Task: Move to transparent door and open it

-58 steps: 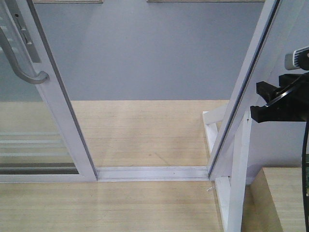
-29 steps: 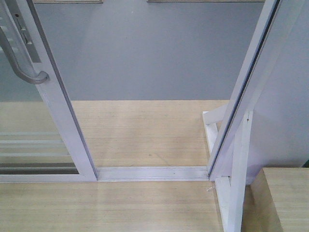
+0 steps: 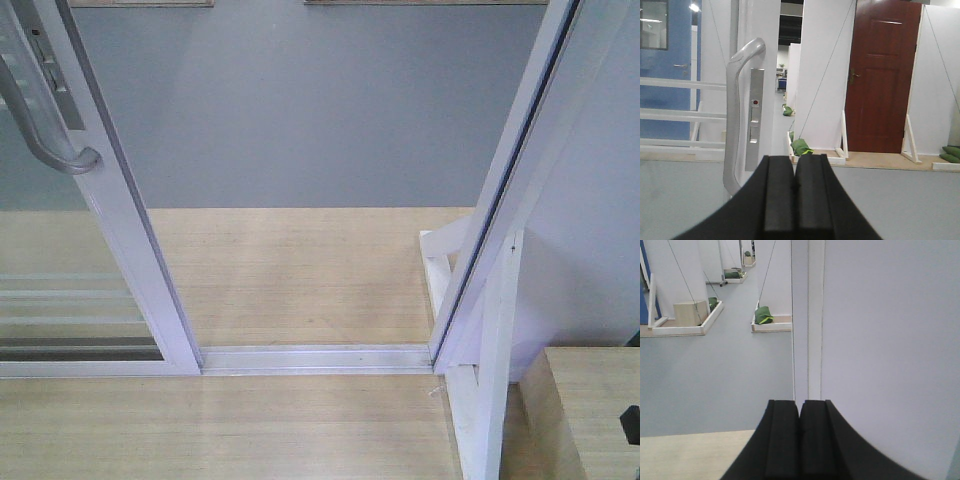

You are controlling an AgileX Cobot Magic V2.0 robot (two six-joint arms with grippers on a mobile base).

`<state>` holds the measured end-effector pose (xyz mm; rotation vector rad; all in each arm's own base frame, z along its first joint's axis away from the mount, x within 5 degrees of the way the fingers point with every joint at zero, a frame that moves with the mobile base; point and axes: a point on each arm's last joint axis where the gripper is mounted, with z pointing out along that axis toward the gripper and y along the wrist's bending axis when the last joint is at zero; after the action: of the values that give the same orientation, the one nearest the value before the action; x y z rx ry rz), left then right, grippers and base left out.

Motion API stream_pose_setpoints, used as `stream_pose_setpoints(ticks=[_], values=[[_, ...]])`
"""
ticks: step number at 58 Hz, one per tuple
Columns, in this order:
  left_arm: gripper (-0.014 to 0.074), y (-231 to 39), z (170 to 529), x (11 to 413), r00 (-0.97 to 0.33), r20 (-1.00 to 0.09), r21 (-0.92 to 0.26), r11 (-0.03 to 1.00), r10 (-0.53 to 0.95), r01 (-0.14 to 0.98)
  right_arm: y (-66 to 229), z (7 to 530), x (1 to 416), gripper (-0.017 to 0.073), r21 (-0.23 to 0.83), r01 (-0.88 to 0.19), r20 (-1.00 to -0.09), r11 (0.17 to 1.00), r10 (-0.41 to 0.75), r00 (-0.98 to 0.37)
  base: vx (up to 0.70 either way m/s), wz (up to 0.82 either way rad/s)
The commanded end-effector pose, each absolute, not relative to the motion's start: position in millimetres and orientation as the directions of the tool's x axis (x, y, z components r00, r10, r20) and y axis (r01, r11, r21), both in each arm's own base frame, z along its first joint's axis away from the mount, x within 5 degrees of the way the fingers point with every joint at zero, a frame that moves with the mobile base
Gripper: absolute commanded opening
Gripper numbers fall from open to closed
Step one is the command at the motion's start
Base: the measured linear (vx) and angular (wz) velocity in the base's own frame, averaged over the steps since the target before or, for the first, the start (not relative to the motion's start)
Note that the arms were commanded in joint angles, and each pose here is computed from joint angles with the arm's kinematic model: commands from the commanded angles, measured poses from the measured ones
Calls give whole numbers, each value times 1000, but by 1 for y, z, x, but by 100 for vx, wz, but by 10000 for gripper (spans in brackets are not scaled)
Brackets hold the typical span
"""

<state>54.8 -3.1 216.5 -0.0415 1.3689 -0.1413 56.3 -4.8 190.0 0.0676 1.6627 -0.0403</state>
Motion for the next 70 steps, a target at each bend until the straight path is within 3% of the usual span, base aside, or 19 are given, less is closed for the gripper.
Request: stream_pose_setpoints(ticks=[1, 8, 19, 70], values=[[-3, -4, 214, 54, 248, -958, -125, 988, -145, 93, -3, 194, 56, -8, 28, 55, -1000, 998, 28, 0, 0, 0], [-3, -4, 214, 54, 248, -958, -125, 988, -145, 93, -3, 196, 56, -6, -80, 52, -996, 995, -81, 24, 0, 0], [-3, -4, 214, 54, 248, -958, -125, 988, -145, 93, -2, 196, 56, -5, 38, 41, -999, 998, 37, 33, 0, 0], [-3, -3, 209, 55, 199, -970, -128, 988, -143, 85, -2, 196, 56, -5, 38, 41, -999, 998, 37, 32, 0, 0]])
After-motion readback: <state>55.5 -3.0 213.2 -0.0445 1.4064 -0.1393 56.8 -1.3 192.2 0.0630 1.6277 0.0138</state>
